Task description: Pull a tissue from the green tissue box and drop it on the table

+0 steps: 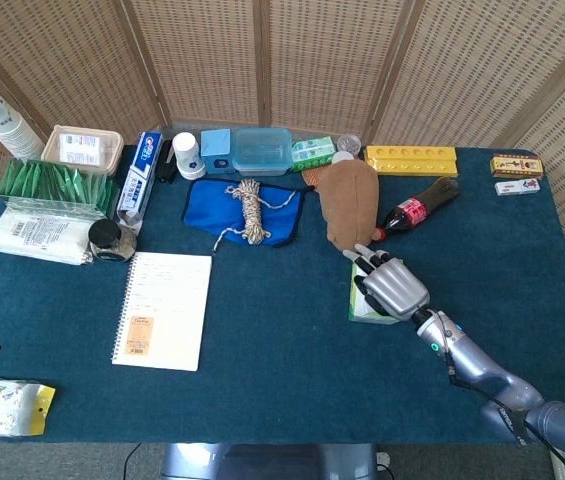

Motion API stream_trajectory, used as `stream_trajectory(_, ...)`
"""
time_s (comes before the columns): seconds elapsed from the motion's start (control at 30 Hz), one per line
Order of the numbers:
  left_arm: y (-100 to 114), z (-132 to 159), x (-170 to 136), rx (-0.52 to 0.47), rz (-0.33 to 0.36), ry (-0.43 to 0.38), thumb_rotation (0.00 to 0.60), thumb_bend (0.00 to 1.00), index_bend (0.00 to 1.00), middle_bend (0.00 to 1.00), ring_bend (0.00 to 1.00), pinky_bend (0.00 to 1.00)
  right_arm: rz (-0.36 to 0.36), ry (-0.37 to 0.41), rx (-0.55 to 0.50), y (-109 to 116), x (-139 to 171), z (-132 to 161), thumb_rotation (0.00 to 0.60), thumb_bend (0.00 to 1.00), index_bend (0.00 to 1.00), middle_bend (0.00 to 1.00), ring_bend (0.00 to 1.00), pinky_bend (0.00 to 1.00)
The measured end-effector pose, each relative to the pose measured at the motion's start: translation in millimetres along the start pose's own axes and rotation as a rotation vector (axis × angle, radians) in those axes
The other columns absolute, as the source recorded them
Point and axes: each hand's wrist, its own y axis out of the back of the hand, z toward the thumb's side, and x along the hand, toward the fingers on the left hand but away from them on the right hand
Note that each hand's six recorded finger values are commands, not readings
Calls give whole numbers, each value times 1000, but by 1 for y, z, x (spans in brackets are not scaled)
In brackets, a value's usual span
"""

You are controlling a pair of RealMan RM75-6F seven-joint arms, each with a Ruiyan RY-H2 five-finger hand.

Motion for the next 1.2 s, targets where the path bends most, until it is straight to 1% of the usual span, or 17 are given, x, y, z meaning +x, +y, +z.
stream_trajectory(0.13,1,0,0,-5,-2,0,600,126,0,0,0,0,-54,0,7,10,2,0,600,418,805,163,106,327)
stream_trajectory(0.27,1,0,-1,-9,-2,-2,600,125,0,0,0,0,-120,4,17,29,9,0,600,420,819,165,107,335)
stream_trajectory(0.43,1,0,-1,-11,-5,-2,600,126,0,0,0,0,-175,-4,49,53,19,-5,600,422,826,165,107,341)
stream_trajectory(0.6,0,0,0,-11,-11,-2,600,126,0,0,0,0,-253,-27,99,86,26,-14,600,430,829,172,107,350)
stream_trajectory(0.63,0,0,0,-11,-12,-2,600,126,0,0,0,0,-267,-30,101,92,27,-15,600,432,829,173,107,350)
stream_trajectory(0.77,-2,1,1,-7,-18,-3,600,126,0,0,0,0,-348,-49,115,128,32,-18,600,433,830,173,108,350)
stream_trajectory(0.9,-2,2,1,-5,-19,-4,600,125,0,0,0,0,-397,-55,115,156,37,-16,600,434,830,175,109,350)
stream_trajectory(0.97,-3,3,0,-4,-19,-6,600,126,0,0,0,0,-410,-48,101,163,39,-10,600,432,831,176,109,350)
stream_trajectory(1.03,-3,3,0,-1,-20,-7,600,126,0,0,0,0,-414,-35,69,165,40,-3,600,433,831,176,109,350)
stream_trajectory(1.2,-5,4,-1,4,-25,-10,600,126,0,0,0,0,-403,18,-54,162,42,23,600,435,831,176,109,350)
